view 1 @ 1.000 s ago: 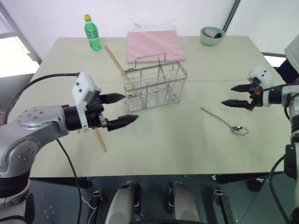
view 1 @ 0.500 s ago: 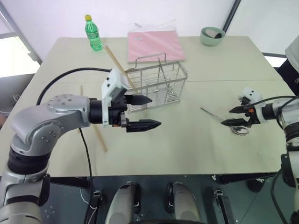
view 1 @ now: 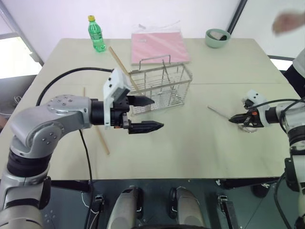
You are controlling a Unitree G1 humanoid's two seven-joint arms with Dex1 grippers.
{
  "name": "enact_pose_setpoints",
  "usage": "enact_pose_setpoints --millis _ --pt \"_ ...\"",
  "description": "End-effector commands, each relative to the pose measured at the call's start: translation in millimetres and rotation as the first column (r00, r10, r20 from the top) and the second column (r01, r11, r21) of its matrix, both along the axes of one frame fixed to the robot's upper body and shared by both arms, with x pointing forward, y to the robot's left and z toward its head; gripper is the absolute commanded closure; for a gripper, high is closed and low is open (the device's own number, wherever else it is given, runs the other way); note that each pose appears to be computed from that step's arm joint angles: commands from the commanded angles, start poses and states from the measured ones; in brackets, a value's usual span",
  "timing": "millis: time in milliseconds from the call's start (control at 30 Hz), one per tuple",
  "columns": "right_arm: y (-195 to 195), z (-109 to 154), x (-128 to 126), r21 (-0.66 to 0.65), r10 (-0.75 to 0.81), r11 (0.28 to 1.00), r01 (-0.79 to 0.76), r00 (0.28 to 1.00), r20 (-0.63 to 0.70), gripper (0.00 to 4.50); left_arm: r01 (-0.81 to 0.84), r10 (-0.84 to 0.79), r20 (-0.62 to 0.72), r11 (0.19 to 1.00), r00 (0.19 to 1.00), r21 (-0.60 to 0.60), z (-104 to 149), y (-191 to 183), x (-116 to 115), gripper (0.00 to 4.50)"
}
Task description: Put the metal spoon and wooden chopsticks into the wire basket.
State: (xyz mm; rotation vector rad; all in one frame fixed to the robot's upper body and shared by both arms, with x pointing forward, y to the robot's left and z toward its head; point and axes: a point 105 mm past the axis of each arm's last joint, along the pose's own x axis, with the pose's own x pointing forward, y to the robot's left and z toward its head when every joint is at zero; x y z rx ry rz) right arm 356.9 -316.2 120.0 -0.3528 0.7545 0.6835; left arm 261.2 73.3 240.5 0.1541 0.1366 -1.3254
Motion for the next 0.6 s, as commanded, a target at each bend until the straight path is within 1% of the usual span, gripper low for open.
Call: enact_pose_setpoints --millis 33,67,133,200,267,300,367,433,600 --pt "6.2 -11.4 -1.3 0.013 0.018 1.0 -0.018 1.0 -0.006 4.4 -0.008 0.009 0.07 1.0 0.997 -0.018 13.3 1.9 1.8 0.0" --pt "7.5 -6.6 1.2 0.022 0.024 0.999 -0.024 0.999 0.027 4.4 -0.011 0.012 0.074 1.0 0.997 -0.021 13.6 2.0 2.4 0.0" --pt "10.9 12.0 10.4 0.072 0.01 0.997 -0.02 0.991 0.134 4.4 -0.025 0.028 0.081 0.999 0.996 -0.033 15.4 3.6 4.8 0.0" --pt "13.7 44.2 26.7 0.171 -0.071 0.985 0.021 0.954 0.291 4.4 -0.047 0.052 0.097 0.998 0.994 -0.05 19.1 7.1 8.4 0.0" --pt "15.0 74.0 39.3 0.294 -0.181 0.954 0.067 0.906 0.382 4.4 -0.07 0.078 0.111 0.995 0.991 -0.07 23.6 10.7 11.6 0.0" --pt "18.2 96.0 45.7 0.372 -0.234 0.926 0.063 0.869 0.436 4.4 -0.087 0.097 0.118 0.992 0.988 -0.09 27.9 12.7 14.2 0.0" --pt "28.5 136.5 53.2 0.498 -0.306 0.867 0.013 0.803 0.512 4.4 -0.117 0.133 0.131 0.985 0.982 -0.123 35.6 16.3 19.4 0.0" --pt "46.4 167.6 56.2 0.576 -0.327 0.815 -0.067 0.767 0.553 4.4 -0.137 0.158 0.143 0.98 0.977 -0.145 41.1 18.3 23.2 0.0" --pt "109.5 217.4 55.7 0.657 -0.297 0.705 -0.268 0.73 0.615 4.4 -0.166 0.195 0.16 0.97 0.968 -0.177 48.9 19.6 32.0 0.0"
